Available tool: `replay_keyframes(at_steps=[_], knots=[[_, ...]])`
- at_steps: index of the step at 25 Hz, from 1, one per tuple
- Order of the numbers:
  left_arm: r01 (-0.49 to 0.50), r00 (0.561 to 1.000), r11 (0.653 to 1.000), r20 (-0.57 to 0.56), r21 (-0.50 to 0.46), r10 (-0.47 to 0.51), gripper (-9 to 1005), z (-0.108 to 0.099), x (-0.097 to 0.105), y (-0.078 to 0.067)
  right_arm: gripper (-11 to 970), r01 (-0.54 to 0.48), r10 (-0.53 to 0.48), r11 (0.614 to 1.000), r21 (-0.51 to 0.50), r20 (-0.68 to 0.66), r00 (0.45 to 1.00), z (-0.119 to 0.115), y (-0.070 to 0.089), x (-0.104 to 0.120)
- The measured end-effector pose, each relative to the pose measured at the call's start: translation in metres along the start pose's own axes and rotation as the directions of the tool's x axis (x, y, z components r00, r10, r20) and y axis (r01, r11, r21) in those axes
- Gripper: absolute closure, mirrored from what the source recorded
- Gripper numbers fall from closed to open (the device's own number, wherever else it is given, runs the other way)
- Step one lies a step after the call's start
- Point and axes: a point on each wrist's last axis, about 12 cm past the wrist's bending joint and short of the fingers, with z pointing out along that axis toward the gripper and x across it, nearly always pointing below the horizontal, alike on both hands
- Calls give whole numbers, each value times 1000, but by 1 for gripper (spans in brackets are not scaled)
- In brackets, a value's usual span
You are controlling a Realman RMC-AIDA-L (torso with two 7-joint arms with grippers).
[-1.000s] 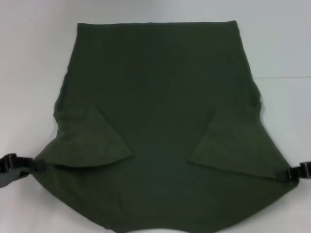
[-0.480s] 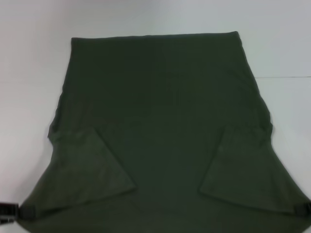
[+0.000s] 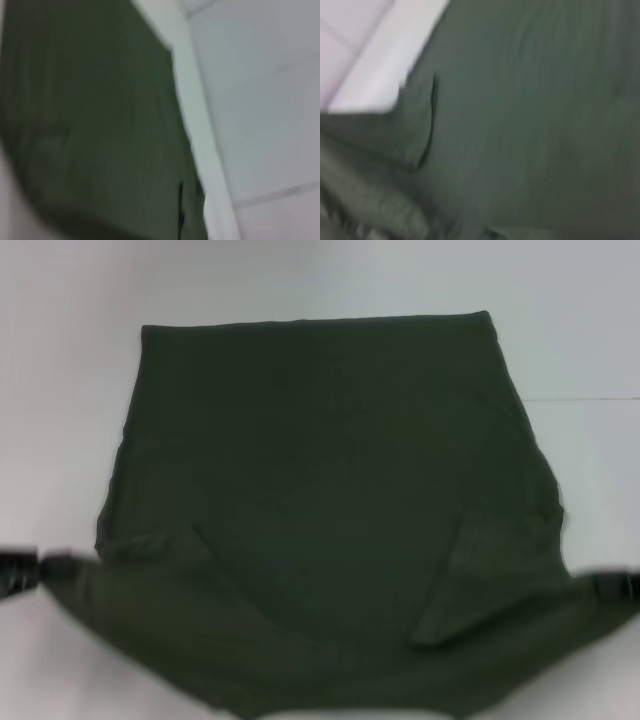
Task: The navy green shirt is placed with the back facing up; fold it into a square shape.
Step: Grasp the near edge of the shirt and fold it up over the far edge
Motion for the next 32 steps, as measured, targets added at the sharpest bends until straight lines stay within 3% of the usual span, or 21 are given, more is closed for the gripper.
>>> replay_keyframes(at_steps=[7,13,17,24,32], knots=[[-30,980,999,197,-24,34,864,36,-49,-4,922,-17,3,998,63,220,975,-6,-1,-49],[-78,950,995,297,-60,92,859,72,-75,-7,923,-41,-5,992,121,359,933,1,-5,-75],[-98,922,991,366,-95,126,855,92,-81,-5,923,-76,-4,983,169,431,902,16,-8,-85],[-104,855,986,495,-129,155,849,105,-86,-1,926,-125,5,973,192,529,849,45,-11,-93],[-99,815,975,546,-196,193,842,122,-84,6,926,-190,24,956,224,586,810,73,-9,-97]])
